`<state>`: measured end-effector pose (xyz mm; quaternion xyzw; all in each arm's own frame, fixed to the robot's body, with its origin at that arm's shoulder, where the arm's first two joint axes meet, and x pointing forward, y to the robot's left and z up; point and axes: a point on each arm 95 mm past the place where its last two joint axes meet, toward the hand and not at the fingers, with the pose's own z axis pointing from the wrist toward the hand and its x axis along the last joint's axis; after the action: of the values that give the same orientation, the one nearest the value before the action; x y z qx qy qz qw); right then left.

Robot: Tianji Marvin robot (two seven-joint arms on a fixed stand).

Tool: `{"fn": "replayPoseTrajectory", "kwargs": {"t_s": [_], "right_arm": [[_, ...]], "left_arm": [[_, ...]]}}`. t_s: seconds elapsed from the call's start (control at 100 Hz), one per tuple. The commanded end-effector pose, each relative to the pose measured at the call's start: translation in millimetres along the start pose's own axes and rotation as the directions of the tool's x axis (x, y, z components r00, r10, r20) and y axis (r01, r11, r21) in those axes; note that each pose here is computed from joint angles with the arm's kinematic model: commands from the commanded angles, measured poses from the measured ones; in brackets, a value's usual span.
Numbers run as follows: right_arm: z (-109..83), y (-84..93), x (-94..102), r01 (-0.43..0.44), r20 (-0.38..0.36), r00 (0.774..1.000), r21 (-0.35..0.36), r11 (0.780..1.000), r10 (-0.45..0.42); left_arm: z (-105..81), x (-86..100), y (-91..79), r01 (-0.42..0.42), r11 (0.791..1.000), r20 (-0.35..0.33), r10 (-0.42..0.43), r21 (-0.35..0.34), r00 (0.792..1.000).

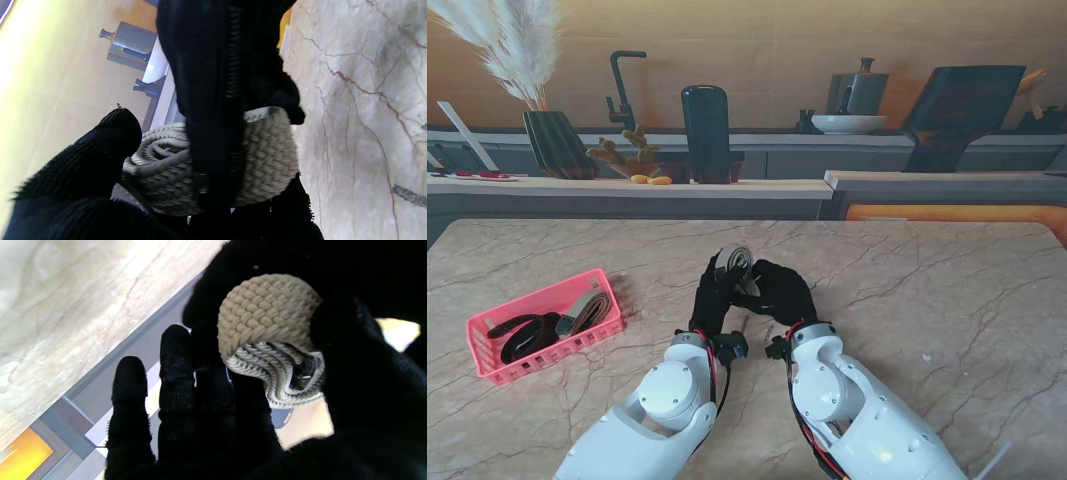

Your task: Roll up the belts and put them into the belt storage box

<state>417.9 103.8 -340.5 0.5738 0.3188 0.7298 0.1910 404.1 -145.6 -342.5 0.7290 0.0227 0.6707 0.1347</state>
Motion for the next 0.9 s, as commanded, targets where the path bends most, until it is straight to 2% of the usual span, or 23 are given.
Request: {"fn": "replayPoseTrajectory", "kwargs": {"t_s": [0.0,0.16,0.33,0.55,0.7,0.89], "right_arm": [[4.5,3.4,12.4,-0.041,-0.04,0.998,-0.02,0.999,0.04],[4.0,6.2,12.4,-0.082,-0.084,0.993,-0.015,0.997,0.081],[3.7,8.3,11.7,-0.089,-0.096,0.991,0.007,0.996,0.089],[3.2,5.4,7.3,-0.121,-0.054,0.991,0.07,0.99,0.125],[1.5,4.3,4.2,-0.187,-0.009,0.982,0.112,0.976,0.189],[0.8,5.1,2.3,-0.247,0.035,0.969,0.119,0.962,0.245]], "left_arm": [[-5.4,-9.9,6.3,-0.009,1.0,0.033,0.01,-0.028,0.999],[-4.2,-12.4,4.8,-0.008,0.999,0.057,0.01,-0.044,0.998],[-5.1,-12.9,1.3,0.001,0.996,0.071,0.005,-0.086,0.997],[-8.3,-10.5,-0.5,0.06,0.992,0.075,-0.052,-0.11,0.996],[-10.4,-6.7,-4.9,0.114,0.985,0.063,-0.107,-0.132,0.992],[-13.2,-1.5,-10.7,0.169,0.972,0.032,-0.166,-0.163,0.986]]}}
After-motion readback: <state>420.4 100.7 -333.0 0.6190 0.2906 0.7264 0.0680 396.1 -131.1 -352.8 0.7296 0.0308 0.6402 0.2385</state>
